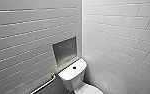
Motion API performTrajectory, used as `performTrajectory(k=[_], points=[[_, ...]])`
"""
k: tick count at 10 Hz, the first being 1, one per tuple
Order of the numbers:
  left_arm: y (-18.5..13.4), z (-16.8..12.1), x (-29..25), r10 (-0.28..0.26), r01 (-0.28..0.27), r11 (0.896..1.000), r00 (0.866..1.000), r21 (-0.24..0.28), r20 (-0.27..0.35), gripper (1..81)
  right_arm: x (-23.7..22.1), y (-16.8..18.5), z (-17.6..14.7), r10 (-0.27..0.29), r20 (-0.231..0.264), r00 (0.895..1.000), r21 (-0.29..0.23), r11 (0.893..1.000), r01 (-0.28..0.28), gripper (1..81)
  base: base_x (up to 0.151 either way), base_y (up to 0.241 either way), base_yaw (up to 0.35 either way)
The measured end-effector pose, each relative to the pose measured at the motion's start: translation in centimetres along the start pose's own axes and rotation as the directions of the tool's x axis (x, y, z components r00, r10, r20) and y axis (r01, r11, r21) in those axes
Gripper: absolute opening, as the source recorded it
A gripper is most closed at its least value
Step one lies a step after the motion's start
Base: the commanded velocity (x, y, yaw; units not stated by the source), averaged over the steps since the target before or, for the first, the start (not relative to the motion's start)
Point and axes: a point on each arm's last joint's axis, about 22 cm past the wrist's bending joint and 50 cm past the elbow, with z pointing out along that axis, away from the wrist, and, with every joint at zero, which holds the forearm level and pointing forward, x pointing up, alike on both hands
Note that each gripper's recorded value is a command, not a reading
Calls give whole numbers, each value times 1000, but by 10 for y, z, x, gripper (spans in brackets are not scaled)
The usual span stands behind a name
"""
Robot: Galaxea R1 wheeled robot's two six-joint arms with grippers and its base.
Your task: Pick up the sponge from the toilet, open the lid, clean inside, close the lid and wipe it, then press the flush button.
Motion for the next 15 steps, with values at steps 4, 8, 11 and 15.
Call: performTrajectory(k=[4, 8, 11, 15], points=[[2, 0, 0, 0, 0, 1000, 1000, -2, 0, 811, -2, 26, 5, -42, -10, 999, -115, 993, 40, 10, 0, 0, 0], [2, -4, -10, 1, -1, 1000, 1000, -2, 0, 811, -9, 10, 7, -58, -16, 998, -101, 993, 56, 10, 0, 0, 0], [3, -10, -30, 0, 0, 1000, 1000, -4, 1, 811, -25, 8, 1, -60, -18, 998, -105, 993, 57, 10, 0, 0, 0], [2, -14, -31, 2, -2, 1000, 1000, -16, -6, 811, -28, 5, 2, -61, -28, 998, -103, 993, 58, 10, 0, 0, 0]])
